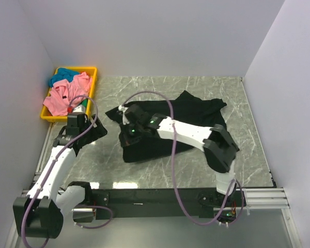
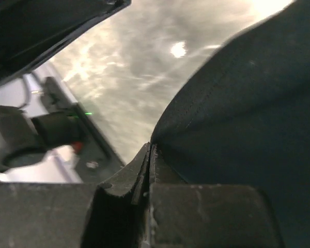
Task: Fold and stack the t-shirts
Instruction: Flatten the tshirt out
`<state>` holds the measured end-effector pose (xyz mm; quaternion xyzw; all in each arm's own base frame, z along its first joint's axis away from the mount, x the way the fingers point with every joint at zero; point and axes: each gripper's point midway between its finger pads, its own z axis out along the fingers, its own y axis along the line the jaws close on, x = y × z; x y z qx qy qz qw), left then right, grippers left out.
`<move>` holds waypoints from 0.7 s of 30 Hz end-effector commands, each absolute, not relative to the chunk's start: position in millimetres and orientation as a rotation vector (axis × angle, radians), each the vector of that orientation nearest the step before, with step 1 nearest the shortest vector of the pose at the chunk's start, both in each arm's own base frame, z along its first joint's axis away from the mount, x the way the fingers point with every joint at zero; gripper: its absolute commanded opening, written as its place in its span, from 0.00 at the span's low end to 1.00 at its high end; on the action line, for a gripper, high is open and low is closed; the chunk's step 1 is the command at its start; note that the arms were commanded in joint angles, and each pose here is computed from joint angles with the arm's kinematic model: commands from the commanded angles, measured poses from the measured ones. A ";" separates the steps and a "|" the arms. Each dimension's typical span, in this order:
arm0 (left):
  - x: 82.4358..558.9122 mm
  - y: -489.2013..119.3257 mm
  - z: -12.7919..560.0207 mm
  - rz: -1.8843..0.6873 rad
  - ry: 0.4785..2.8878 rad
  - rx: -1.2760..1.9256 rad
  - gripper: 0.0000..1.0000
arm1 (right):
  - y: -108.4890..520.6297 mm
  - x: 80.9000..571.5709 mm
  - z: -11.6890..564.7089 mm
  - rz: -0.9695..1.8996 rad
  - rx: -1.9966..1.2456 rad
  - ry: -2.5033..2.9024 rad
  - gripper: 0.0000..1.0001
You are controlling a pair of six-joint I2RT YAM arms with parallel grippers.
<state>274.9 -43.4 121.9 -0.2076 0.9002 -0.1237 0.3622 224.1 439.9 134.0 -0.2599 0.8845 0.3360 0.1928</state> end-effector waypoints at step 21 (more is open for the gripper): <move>264.3 -157.0 144.5 -0.662 2.374 -0.432 0.77 | 159.1 306.3 99.0 0.225 0.058 2.527 0.51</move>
